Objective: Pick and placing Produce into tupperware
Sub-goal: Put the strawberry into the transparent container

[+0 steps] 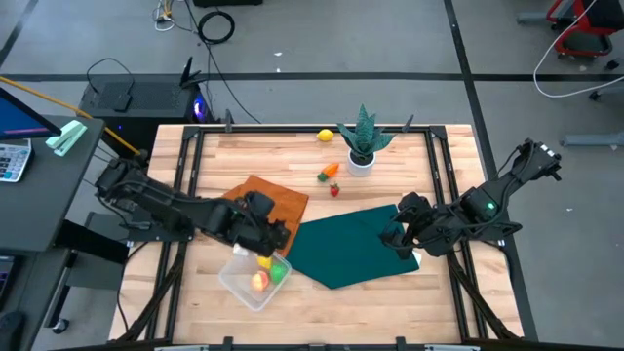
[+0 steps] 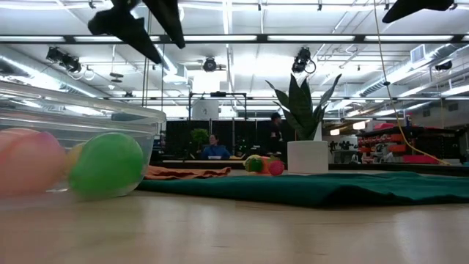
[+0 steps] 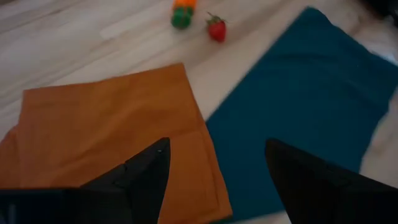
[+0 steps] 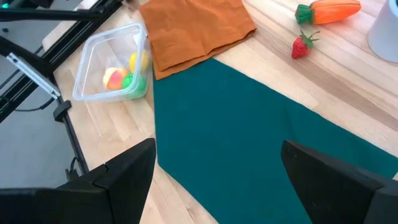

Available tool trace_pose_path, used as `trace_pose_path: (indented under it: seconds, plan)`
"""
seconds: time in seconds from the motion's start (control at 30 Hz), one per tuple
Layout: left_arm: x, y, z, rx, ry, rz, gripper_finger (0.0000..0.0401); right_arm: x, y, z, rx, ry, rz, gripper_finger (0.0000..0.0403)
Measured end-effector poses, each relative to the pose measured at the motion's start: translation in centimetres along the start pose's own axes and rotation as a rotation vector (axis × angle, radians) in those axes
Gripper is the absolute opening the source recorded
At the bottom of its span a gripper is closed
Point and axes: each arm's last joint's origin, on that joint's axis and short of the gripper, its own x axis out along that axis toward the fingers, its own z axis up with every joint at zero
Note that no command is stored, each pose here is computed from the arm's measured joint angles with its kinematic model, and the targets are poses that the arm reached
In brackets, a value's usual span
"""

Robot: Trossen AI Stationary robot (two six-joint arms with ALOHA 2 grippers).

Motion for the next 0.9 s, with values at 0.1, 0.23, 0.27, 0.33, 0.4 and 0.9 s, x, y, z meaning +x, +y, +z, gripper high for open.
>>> trace_pose_path:
  seconds: [0.1, 0.23, 0.27, 0.33, 0.4, 0.9]
  plan:
    - [0.6, 0.3, 0.7, -0.028, -0.001, 0.021, 0.0267, 0.3, 0.1, -0.1, -0.001, -0.014, -0.016, 0.0313]
    - [1.0, 0.6, 1.3, -0.030, -0.005, 0.037, 0.0263, 0.8, 0.3, -0.2, -0.032, -0.052, -0.052, 0.0313]
    - [1.1, 0.6, 1.4, -0.034, -0.006, 0.040, 0.0261, 0.9, 0.3, -0.1, -0.035, -0.059, -0.060, 0.0313]
    - [1.3, 0.7, 1.7, -0.023, -0.011, 0.041, 0.0259, 1.1, 0.4, -0.1, -0.039, -0.065, -0.070, 0.0313]
    - [1.7, 0.6, 2.3, 0.024, -0.004, 0.021, 0.0259, 1.2, 0.3, 0.1, -0.037, -0.070, -0.076, 0.0313]
    - [6.3, 3.1, 10.5, 0.086, 0.008, -0.191, 0.0254, 3.4, -2.6, 4.8, -0.059, -0.041, -0.178, 0.0313]
